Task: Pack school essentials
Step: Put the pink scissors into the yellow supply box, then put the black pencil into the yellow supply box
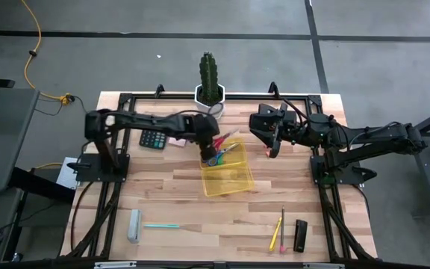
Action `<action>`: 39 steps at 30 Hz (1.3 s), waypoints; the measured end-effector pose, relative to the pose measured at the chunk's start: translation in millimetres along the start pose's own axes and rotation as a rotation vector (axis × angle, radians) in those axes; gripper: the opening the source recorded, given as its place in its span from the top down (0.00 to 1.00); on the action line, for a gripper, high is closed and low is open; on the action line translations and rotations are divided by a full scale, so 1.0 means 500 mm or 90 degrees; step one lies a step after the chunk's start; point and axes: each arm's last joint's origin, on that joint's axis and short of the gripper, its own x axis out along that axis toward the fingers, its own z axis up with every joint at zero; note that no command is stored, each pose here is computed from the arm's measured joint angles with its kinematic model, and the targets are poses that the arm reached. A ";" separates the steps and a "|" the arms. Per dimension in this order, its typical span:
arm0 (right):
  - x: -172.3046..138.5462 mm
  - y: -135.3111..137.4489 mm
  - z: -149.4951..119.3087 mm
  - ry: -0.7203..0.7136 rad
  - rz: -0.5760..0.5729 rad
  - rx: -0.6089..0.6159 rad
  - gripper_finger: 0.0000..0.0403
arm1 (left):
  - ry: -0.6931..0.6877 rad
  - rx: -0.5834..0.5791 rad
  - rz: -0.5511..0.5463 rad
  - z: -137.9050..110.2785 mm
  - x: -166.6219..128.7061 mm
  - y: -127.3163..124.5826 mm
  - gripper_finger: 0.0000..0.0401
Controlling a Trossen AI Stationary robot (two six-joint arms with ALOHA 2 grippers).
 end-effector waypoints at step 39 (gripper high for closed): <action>0.000 0.000 0.000 0.001 0.000 0.001 0.37 | 0.062 0.055 -0.058 0.007 -0.020 0.005 0.59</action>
